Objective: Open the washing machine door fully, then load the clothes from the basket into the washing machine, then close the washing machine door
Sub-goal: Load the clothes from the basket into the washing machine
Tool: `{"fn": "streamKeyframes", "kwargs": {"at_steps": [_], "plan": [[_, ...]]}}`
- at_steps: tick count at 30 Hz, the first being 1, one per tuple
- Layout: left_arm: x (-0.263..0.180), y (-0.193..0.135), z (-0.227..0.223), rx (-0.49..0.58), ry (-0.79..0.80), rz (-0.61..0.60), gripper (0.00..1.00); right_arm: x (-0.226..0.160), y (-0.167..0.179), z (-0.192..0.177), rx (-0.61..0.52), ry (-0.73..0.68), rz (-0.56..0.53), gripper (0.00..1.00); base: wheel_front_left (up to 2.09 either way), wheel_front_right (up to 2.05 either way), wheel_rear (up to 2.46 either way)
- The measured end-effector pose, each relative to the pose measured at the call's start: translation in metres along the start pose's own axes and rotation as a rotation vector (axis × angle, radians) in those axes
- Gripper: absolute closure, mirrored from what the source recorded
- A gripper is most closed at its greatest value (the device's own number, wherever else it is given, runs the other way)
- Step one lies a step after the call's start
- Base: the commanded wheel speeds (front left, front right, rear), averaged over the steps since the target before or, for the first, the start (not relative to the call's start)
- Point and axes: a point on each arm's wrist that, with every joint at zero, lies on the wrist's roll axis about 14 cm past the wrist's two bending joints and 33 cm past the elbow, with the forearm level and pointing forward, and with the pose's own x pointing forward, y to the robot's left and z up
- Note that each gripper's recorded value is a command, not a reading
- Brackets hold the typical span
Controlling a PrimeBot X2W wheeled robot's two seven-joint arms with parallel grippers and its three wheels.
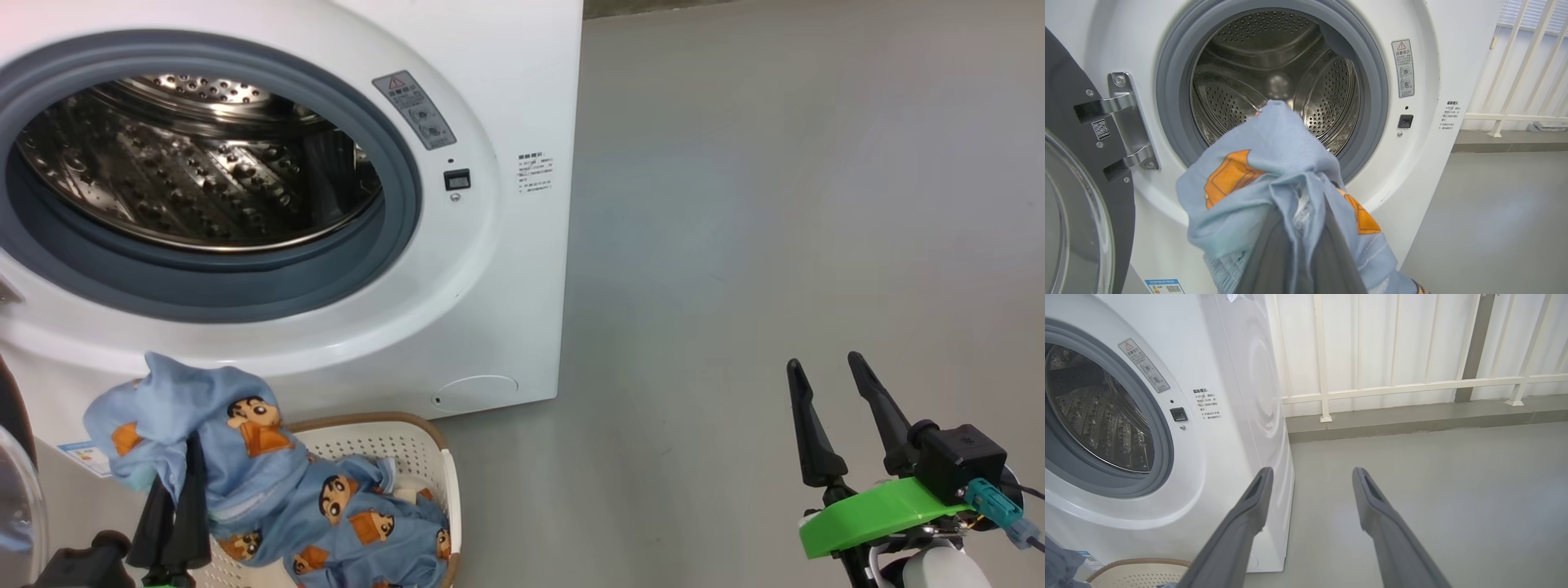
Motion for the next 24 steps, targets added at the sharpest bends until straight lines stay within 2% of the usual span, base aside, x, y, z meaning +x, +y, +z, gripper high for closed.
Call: {"fn": "streamKeyframes", "kwargs": {"at_steps": [14, 24], "plan": [[0.007, -0.004, -0.010, -0.016, 0.022, -0.007, 1.00, 0.001, -0.003, -0.010, -0.004, 0.027, -0.007, 0.00, 0.00, 0.00, 0.00], [0.054, -0.005, -0.003, -0.022, -0.027, -0.022, 1.00, 0.011, -0.004, -0.032, -0.008, 0.082, -0.008, 0.00, 0.00, 0.00, 0.00]]}}
